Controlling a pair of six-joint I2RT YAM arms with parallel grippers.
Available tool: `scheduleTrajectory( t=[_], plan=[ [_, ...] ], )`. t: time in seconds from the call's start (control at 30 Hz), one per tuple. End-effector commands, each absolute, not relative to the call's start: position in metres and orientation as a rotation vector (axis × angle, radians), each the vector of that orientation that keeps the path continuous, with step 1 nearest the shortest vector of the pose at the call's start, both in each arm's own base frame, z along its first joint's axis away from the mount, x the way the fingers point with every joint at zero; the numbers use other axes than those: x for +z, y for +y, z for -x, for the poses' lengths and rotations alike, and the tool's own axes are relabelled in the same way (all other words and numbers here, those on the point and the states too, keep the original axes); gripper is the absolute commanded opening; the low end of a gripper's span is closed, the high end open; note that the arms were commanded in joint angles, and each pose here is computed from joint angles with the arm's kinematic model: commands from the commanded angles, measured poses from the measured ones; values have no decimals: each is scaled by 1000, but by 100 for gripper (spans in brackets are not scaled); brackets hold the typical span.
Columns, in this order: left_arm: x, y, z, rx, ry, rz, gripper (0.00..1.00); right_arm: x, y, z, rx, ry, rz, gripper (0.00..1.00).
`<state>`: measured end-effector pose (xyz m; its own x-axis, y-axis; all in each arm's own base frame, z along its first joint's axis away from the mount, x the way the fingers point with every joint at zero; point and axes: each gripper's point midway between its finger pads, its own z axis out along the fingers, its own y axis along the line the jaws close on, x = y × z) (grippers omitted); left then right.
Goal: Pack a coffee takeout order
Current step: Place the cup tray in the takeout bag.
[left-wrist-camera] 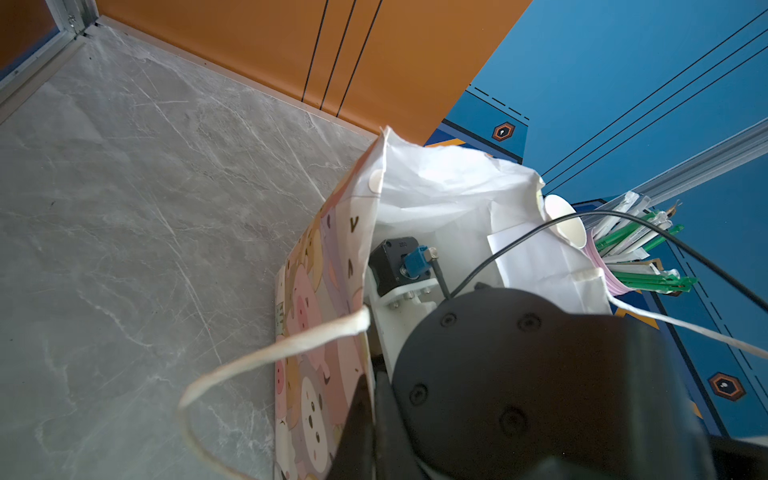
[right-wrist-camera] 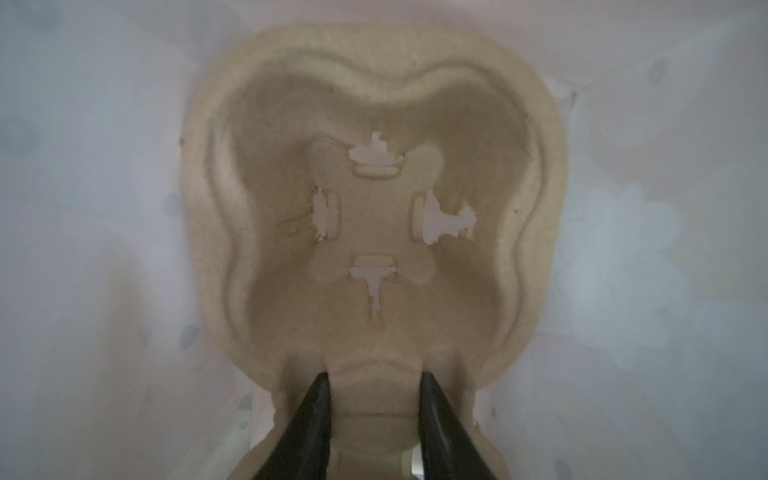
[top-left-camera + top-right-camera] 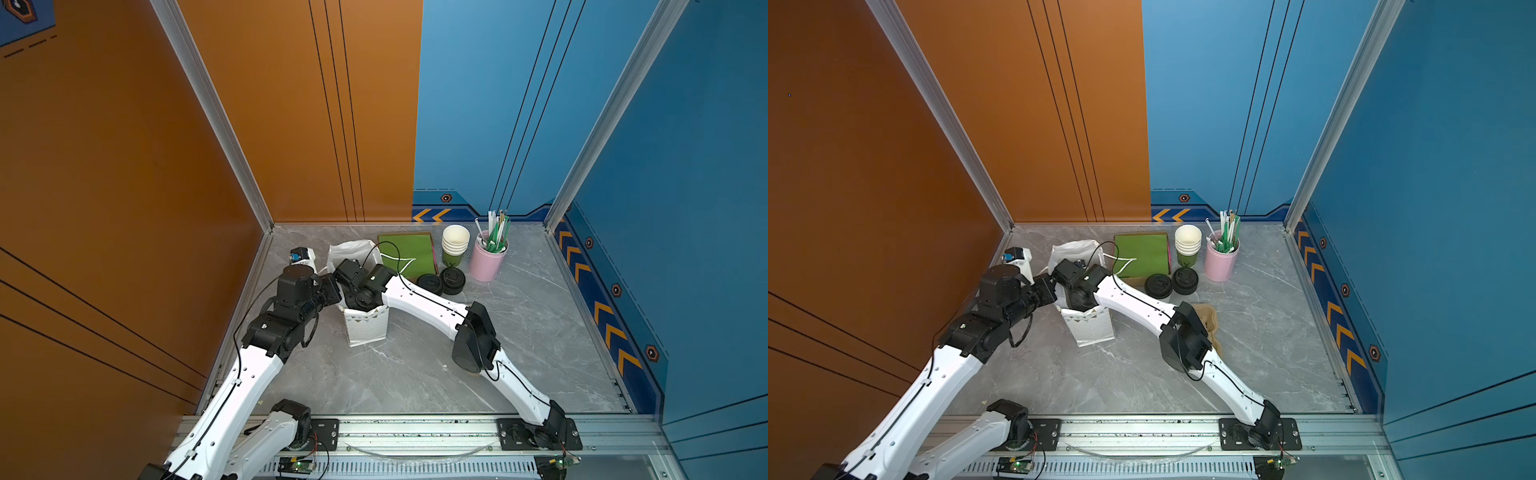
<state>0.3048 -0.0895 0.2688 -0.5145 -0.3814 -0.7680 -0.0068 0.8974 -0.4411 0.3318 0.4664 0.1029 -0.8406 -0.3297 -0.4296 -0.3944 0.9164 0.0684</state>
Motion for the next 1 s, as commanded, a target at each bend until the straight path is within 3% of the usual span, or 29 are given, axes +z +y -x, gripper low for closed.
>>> scheduleTrajectory(
  t=[0.0,0.6,0.97],
  plan=[
    [346,-142,-289,-714,1862,-7,0,90,463,-304,57,2651,639,35],
    [323,-166,-235,-651,1764,-265,0,150,488,-318,35,2349,653,35],
    [302,-181,-223,-661,1752,-316,0,106,486,-317,6,2409,654,37]
  ],
)
